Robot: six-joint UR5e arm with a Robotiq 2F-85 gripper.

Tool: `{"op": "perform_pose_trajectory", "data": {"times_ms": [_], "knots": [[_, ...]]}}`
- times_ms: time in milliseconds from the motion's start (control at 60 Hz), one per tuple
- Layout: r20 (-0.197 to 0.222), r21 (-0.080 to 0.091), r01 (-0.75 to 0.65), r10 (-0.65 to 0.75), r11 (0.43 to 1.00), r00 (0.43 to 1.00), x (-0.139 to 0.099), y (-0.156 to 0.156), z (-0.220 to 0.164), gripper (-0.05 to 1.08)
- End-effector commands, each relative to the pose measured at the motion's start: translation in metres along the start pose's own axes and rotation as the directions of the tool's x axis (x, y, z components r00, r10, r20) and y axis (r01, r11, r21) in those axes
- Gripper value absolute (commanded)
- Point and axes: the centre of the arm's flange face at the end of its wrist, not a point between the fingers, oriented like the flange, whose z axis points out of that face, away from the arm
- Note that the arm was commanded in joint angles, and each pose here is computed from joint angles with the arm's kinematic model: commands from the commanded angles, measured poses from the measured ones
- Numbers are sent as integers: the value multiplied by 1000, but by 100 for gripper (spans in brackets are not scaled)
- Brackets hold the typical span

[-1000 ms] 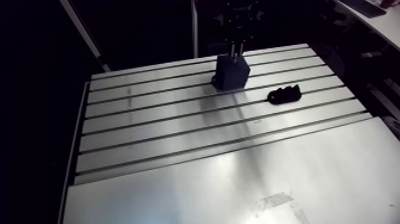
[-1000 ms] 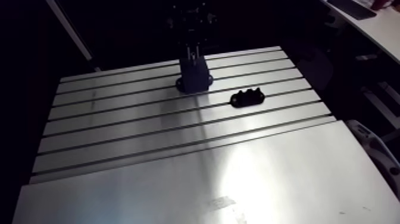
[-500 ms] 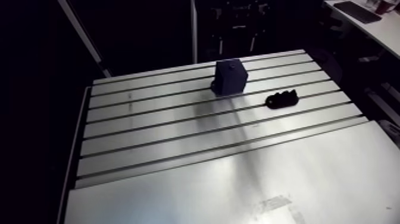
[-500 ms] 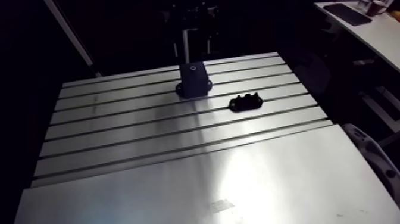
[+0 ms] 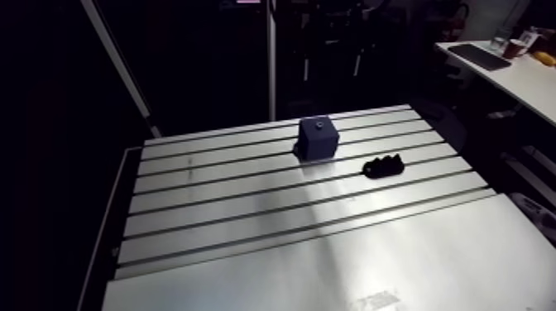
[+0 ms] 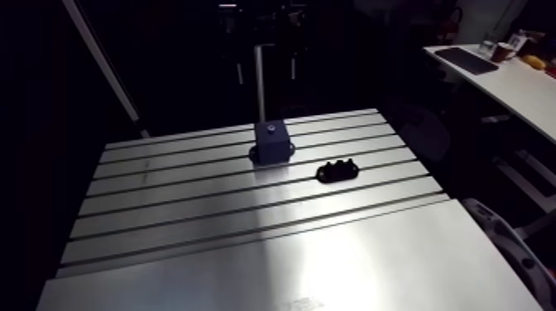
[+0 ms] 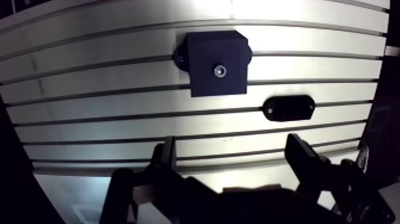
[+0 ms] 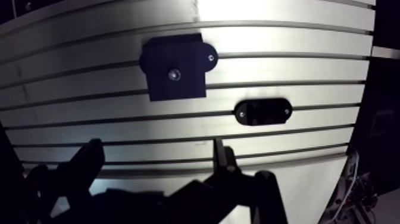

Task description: Pick up the M10 bolt and insert it into the hole until fully seated.

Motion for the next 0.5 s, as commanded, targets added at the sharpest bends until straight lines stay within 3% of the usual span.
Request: {"op": "perform_pose_trajectory", "data": {"times_ms": [17,267,500], "knots": [[-21,6,-17,17,1000,1000,-34,-12,-55,0],[-50,1,16,-16,1000,999,-58,-45,-83,0],[-55,-7,50,-50,999,997,-64,-65,-89,0]]}}
